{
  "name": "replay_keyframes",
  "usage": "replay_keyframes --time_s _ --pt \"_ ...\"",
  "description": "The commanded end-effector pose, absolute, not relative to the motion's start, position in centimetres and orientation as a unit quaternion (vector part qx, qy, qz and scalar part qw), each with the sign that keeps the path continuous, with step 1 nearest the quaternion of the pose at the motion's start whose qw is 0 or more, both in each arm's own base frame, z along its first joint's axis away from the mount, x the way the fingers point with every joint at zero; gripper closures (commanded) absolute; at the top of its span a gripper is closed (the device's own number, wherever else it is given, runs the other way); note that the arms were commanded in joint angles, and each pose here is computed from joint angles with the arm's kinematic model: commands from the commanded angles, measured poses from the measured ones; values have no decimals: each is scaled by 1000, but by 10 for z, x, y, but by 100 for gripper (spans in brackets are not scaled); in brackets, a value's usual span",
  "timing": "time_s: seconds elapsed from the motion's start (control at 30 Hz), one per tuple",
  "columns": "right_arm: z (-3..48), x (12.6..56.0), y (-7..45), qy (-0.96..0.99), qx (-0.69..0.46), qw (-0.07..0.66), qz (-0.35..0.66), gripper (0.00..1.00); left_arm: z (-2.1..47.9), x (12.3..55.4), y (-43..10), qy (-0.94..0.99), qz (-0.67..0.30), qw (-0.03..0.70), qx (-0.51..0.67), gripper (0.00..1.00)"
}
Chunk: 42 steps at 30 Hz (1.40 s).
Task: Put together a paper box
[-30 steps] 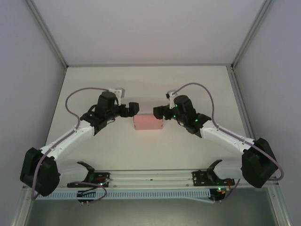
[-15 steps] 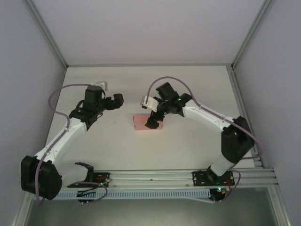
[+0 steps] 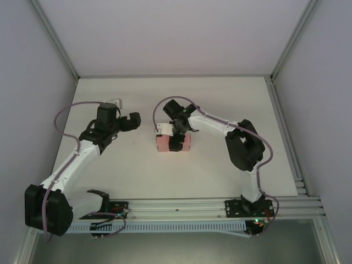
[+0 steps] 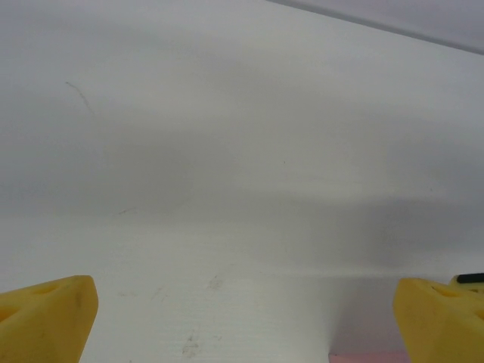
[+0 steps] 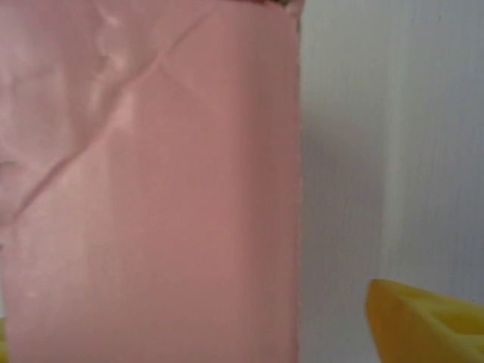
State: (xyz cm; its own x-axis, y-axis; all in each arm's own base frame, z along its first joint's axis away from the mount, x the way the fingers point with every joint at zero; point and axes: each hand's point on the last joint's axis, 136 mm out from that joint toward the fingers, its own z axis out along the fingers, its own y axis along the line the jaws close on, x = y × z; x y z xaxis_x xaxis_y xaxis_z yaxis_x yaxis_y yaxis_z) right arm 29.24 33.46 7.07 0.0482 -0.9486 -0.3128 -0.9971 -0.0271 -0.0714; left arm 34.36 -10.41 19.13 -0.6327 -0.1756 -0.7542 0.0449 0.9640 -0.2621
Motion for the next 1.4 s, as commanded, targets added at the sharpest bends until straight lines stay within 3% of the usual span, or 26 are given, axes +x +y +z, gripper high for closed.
replay_keyframes --time_s 0.0,0.03,0.07,0.17,0.5,0.63,0.87,1.0,1.2,1.37 --pt "77 290 325 676 -726 113 61 44 193 346 -97 894 -110 433 -30 0" --pt "80 292 324 675 -727 113 54 54 195 346 -96 893 -110 435 -30 0" --pt "83 296 324 675 -727 117 46 56 196 346 -96 892 -111 437 -30 0" --pt "95 307 321 674 -726 137 14 53 201 344 -95 888 -113 444 -31 0" --pt "102 380 319 614 -694 304 -220 54 200 341 -90 888 -104 446 -41 0" --pt "89 385 322 600 -685 342 -232 52 198 340 -89 888 -103 445 -43 0" --pt "58 375 316 608 -689 329 -218 52 198 341 -89 888 -104 446 -42 0" --pt "59 356 323 633 -685 319 -169 37 198 341 -90 889 -105 445 -43 0" --pt "69 325 325 643 -701 283 -121 3 200 342 -90 888 -105 447 -43 0" --pt "84 307 329 650 -706 270 -75 0 201 341 -90 888 -106 445 -42 0"
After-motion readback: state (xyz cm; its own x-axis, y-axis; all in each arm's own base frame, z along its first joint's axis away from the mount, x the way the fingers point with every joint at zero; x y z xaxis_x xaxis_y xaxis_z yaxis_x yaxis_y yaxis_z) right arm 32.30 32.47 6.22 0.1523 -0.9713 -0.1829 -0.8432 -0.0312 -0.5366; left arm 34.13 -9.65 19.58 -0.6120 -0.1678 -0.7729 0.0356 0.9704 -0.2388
